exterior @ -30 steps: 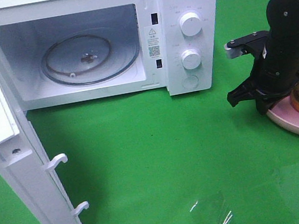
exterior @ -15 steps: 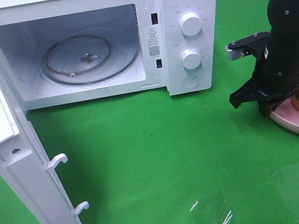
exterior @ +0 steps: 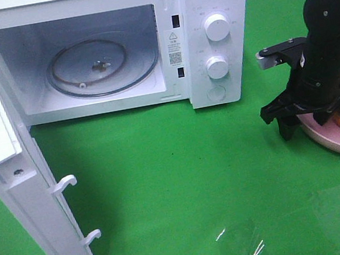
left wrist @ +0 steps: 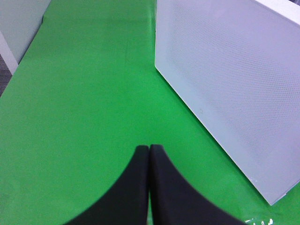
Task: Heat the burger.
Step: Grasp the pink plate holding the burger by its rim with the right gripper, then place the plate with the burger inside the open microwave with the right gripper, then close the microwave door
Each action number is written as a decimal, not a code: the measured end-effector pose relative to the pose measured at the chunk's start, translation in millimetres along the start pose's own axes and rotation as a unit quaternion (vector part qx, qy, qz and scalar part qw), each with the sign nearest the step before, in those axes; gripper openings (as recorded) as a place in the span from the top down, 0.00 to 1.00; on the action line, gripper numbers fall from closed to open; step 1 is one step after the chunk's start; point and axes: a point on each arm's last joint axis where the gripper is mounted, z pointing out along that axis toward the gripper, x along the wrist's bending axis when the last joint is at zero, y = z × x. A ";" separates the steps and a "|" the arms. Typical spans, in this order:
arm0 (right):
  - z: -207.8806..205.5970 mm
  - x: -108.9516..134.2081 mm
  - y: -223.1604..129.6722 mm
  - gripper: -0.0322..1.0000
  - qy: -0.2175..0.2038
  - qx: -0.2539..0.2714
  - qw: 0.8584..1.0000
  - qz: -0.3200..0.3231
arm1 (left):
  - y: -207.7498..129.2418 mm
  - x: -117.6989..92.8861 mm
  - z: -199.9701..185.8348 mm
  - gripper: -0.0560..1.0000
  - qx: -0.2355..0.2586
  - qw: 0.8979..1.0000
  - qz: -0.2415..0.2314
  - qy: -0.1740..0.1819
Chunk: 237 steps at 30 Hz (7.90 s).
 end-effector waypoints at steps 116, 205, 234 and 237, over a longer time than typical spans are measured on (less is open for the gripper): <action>-119.8 197.9 -102.3 0.95 -0.036 -0.237 0.546 -0.803 | 0.0 0.0 0.0 0.95 0.000 1.000 0.000 0.000; -50.4 259.0 137.0 0.36 0.010 -0.258 0.800 -0.542 | 0.0 0.0 0.0 0.95 0.000 1.000 0.000 0.000; -88.8 244.2 120.6 0.28 0.072 -0.165 0.919 -0.352 | 0.0 0.0 0.0 0.95 0.000 1.000 0.000 0.000; -90.9 244.6 118.3 0.28 0.083 -0.155 0.923 -0.342 | 0.0 0.0 0.0 0.95 0.000 1.000 0.000 0.000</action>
